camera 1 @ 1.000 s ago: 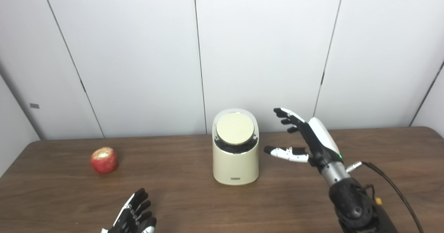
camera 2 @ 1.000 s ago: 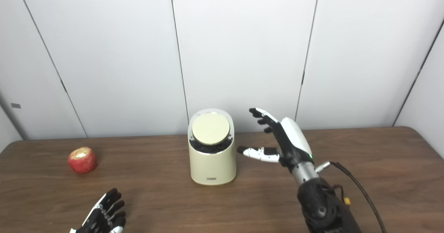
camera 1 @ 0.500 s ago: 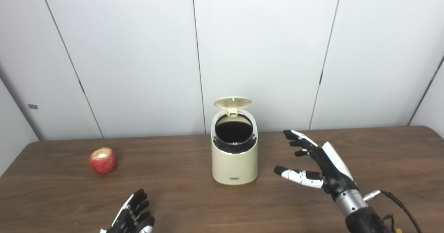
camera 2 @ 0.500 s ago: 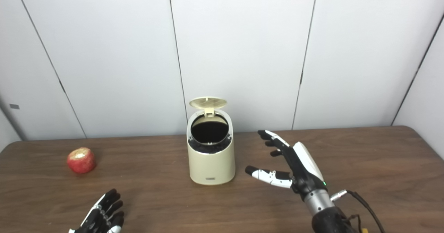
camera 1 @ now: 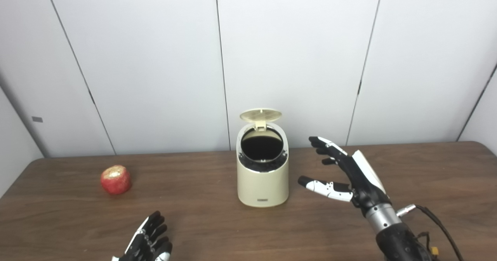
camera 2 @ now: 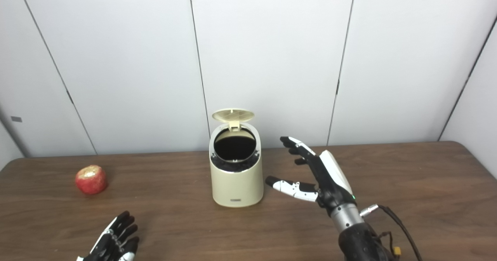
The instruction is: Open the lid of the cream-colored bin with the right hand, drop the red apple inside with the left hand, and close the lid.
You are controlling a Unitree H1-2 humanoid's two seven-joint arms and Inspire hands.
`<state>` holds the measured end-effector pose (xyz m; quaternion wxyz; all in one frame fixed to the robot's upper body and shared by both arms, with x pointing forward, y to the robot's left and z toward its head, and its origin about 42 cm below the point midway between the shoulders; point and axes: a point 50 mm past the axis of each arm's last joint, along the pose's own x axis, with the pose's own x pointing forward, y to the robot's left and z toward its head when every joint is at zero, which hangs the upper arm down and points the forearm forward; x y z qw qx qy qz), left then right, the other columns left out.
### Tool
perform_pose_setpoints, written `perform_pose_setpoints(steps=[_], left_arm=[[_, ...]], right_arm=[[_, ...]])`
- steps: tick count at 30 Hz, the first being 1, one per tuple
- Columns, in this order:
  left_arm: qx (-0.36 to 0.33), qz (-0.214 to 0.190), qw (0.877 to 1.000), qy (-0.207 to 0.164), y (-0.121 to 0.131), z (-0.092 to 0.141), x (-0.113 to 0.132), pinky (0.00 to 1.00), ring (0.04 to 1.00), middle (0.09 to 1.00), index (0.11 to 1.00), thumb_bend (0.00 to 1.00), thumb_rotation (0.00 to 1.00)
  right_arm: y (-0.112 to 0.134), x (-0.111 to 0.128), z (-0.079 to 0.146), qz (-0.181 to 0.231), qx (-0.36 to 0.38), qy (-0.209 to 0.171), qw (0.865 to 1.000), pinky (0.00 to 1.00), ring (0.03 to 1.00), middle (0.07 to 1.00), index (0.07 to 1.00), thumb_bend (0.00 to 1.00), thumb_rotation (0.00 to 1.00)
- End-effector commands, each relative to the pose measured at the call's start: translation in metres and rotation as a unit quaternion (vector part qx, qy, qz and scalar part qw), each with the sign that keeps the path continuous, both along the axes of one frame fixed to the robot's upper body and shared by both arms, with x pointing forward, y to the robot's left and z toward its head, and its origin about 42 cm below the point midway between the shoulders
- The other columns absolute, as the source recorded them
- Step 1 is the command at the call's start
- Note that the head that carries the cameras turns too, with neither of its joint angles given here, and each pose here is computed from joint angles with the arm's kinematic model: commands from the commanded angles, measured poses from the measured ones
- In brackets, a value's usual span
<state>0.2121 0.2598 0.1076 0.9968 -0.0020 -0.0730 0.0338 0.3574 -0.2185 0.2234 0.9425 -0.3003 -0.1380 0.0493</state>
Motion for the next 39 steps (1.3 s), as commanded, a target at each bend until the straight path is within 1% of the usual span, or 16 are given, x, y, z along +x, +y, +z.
perform_pose_setpoints(steps=[1, 4, 6, 8, 11, 13, 16, 20, 23, 25, 28, 32, 33, 34, 37, 39], left_arm=[[-0.013, 0.002, 1.0, 0.027, -0.001, -0.016, -0.018, 0.85, 0.894, 0.913, 0.932, 0.41, 0.32], [-0.014, 0.003, 1.0, 0.025, 0.002, -0.015, -0.017, 0.84, 0.891, 0.911, 0.93, 0.38, 0.33], [-0.012, 0.005, 1.0, 0.027, 0.003, -0.013, -0.017, 0.84, 0.891, 0.912, 0.927, 0.37, 0.34], [-0.008, 0.005, 1.0, 0.027, 0.006, -0.011, -0.017, 0.84, 0.894, 0.914, 0.928, 0.37, 0.38], [-0.006, 0.006, 1.0, 0.024, 0.009, -0.008, -0.016, 0.85, 0.896, 0.916, 0.929, 0.37, 0.41], [-0.006, 0.009, 1.0, 0.025, 0.01, -0.006, -0.015, 0.85, 0.899, 0.919, 0.928, 0.37, 0.42], [-0.009, 0.01, 1.0, 0.026, 0.011, -0.003, -0.015, 0.86, 0.9, 0.921, 0.928, 0.41, 0.44], [-0.009, 0.012, 1.0, 0.026, 0.014, -0.002, -0.014, 0.84, 0.889, 0.91, 0.918, 0.45, 0.44], [-0.006, 0.013, 1.0, 0.028, 0.014, 0.0, -0.015, 0.83, 0.879, 0.898, 0.911, 0.43, 0.42], [0.0, 0.013, 1.0, 0.027, 0.013, 0.0, -0.014, 0.84, 0.878, 0.897, 0.914, 0.44, 0.41], [0.013, 0.017, 0.999, 0.026, 0.008, -0.002, -0.014, 0.82, 0.868, 0.888, 0.903, 0.5, 0.4], [0.014, 0.021, 0.999, 0.026, 0.001, -0.006, -0.014, 0.79, 0.847, 0.868, 0.891, 0.59, 0.4], [0.01, 0.021, 0.999, 0.024, -0.001, -0.005, -0.015, 0.78, 0.848, 0.871, 0.896, 0.59, 0.39], [0.007, 0.024, 0.999, 0.021, -0.003, -0.003, -0.016, 0.77, 0.859, 0.885, 0.922, 0.58, 0.33], [0.019, 0.039, 0.999, 0.015, -0.007, 0.003, -0.018, 0.75, 0.86, 0.885, 0.929, 0.57, 0.28], [0.038, 0.047, 0.998, 0.007, -0.007, 0.008, -0.018, 0.77, 0.862, 0.884, 0.932, 0.56, 0.24]], right_arm=[[-0.005, -0.006, 0.016, 0.001, 0.006, -0.032, 0.999, 0.75, 0.839, 0.876, 0.881, 0.5, 0.58], [-0.01, -0.018, 0.009, -0.006, 0.022, -0.021, 1.0, 0.77, 0.84, 0.88, 0.886, 0.49, 0.67], [-0.012, -0.026, 0.004, -0.01, 0.041, -0.01, 0.999, 0.78, 0.848, 0.885, 0.894, 0.5, 0.7], [-0.012, -0.034, 0.001, -0.015, 0.056, -0.001, 0.998, 0.79, 0.858, 0.885, 0.895, 0.5, 0.74], [-0.012, -0.047, -0.006, -0.017, 0.093, 0.016, 0.995, 0.73, 0.85, 0.882, 0.888, 0.51, 0.8], [-0.012, -0.053, -0.01, -0.015, 0.118, 0.03, 0.992, 0.72, 0.851, 0.89, 0.895, 0.49, 0.83], [-0.013, -0.061, -0.016, -0.018, 0.145, 0.046, 0.988, 0.77, 0.857, 0.916, 0.911, 0.46, 0.83], [-0.016, -0.069, -0.025, -0.026, 0.173, 0.064, 0.982, 0.87, 0.91, 0.946, 0.928, 0.51, 0.92], [-0.019, -0.073, -0.034, -0.03, 0.192, 0.067, 0.979, 0.9, 0.942, 0.958, 0.94, 0.53, 0.97], [-0.02, -0.076, -0.04, -0.032, 0.212, 0.067, 0.974, 0.92, 0.956, 0.96, 0.94, 0.52, 0.97], [-0.027, -0.08, -0.051, -0.032, 0.24, 0.071, 0.968, 0.95, 0.964, 0.966, 0.945, 0.5, 0.97], [-0.039, -0.083, -0.065, -0.05, 0.247, 0.076, 0.965, 0.94, 0.956, 0.962, 0.944, 0.5, 0.98], [-0.042, -0.083, -0.069, -0.055, 0.246, 0.078, 0.964, 0.93, 0.958, 0.961, 0.943, 0.51, 0.97], [-0.046, -0.083, -0.072, -0.059, 0.247, 0.08, 0.964, 0.95, 0.968, 0.964, 0.941, 0.51, 0.97], [-0.055, -0.082, -0.08, -0.066, 0.249, 0.082, 0.963, 0.95, 0.973, 0.964, 0.939, 0.51, 0.97], [-0.06, -0.082, -0.083, -0.07, 0.25, 0.083, 0.962, 0.96, 0.974, 0.969, 0.946, 0.52, 0.98]])
